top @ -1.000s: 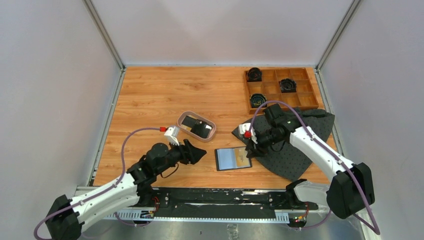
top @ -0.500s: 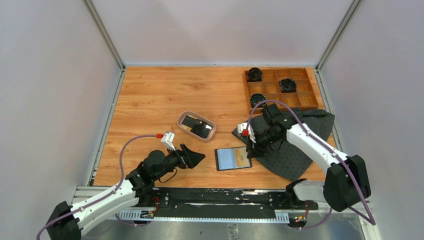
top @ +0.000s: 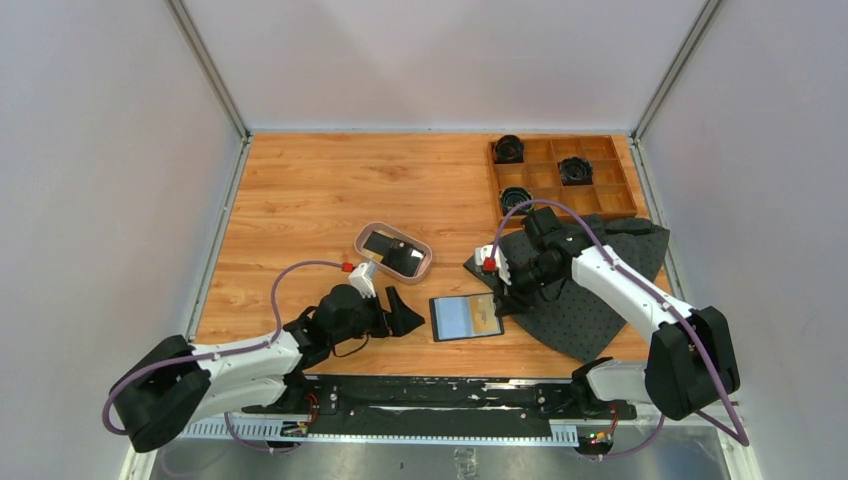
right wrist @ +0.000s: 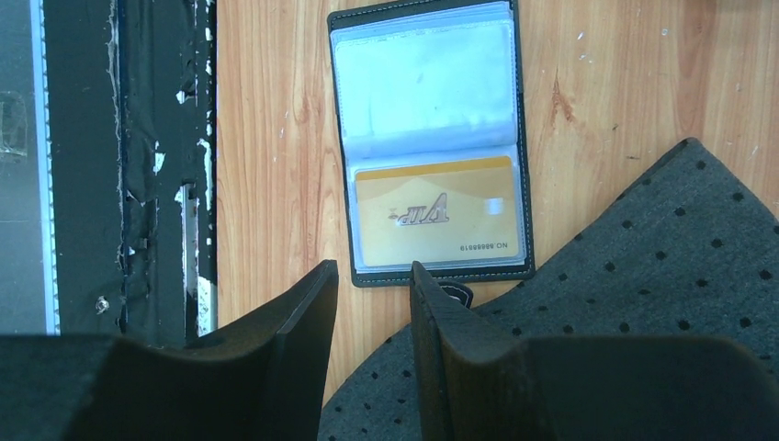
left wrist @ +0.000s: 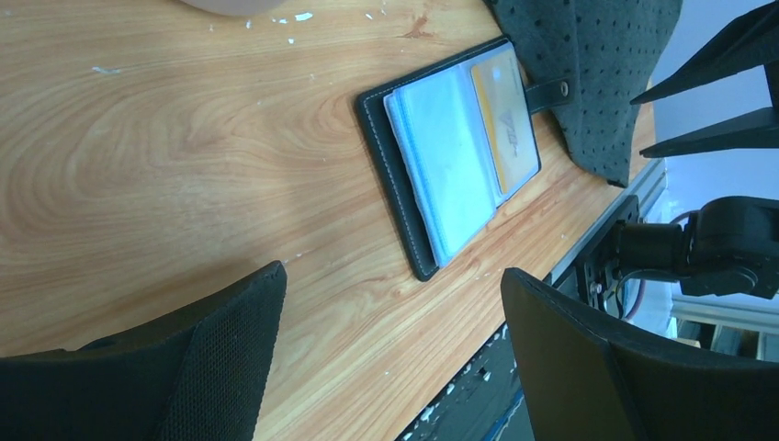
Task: Put the credit cards into the card holder
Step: Close the card holder at the center of the board.
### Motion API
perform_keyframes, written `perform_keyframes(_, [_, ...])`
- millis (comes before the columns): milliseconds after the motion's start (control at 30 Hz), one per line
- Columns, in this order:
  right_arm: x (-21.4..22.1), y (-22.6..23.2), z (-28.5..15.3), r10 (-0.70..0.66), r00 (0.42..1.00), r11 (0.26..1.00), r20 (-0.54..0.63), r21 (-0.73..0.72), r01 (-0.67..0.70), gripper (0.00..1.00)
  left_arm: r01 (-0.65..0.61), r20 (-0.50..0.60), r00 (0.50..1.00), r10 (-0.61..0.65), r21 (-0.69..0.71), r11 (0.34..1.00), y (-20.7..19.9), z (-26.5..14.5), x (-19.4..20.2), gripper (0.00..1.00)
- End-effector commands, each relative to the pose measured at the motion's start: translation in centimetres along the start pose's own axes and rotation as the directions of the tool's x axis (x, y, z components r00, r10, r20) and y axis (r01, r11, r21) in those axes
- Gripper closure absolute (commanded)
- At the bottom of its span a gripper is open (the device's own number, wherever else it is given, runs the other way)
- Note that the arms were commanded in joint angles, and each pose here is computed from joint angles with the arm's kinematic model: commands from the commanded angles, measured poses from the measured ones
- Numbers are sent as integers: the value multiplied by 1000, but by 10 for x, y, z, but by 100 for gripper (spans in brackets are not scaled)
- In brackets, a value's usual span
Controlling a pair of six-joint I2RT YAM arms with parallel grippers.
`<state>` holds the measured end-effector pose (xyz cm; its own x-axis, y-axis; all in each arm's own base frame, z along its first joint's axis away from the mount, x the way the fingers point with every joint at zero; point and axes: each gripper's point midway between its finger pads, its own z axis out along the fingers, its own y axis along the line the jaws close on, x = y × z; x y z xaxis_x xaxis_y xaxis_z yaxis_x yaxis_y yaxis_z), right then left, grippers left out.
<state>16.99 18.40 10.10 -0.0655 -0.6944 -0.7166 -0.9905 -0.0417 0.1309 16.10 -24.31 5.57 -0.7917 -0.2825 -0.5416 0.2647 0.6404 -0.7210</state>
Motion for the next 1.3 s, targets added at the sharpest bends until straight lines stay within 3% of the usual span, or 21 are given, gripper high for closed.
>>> perform_keyframes(0, [3,-4,-3,31,1000,999,-8,13,-31,61,-4,2,1000,4,59,998,-22,10,-11,12])
perform_keyframes(467, [7,-10,-4,44,999,998,-31,41,-42,61,88,-60,994,-89,-14,996,-17,38,-4,28])
perform_keyframes(567, [18,-27,-4,137,988,984,-73,120,-128,63,93,-74,993,-95,-32,995,-14,42,1,29])
perform_keyframes(767, [34,-24,18,258,957,966,-129,43,-255,69,84,-76,993,-86,-35,996,-12,40,4,29])
perform_keyframes(933, [38,-32,18,315,932,949,-177,80,-305,72,89,-103,990,-93,-44,995,-10,42,10,28])
perform_keyframes(1267, [39,-34,10,263,949,961,-175,136,-241,56,87,-116,989,-92,-46,995,-9,43,13,28])
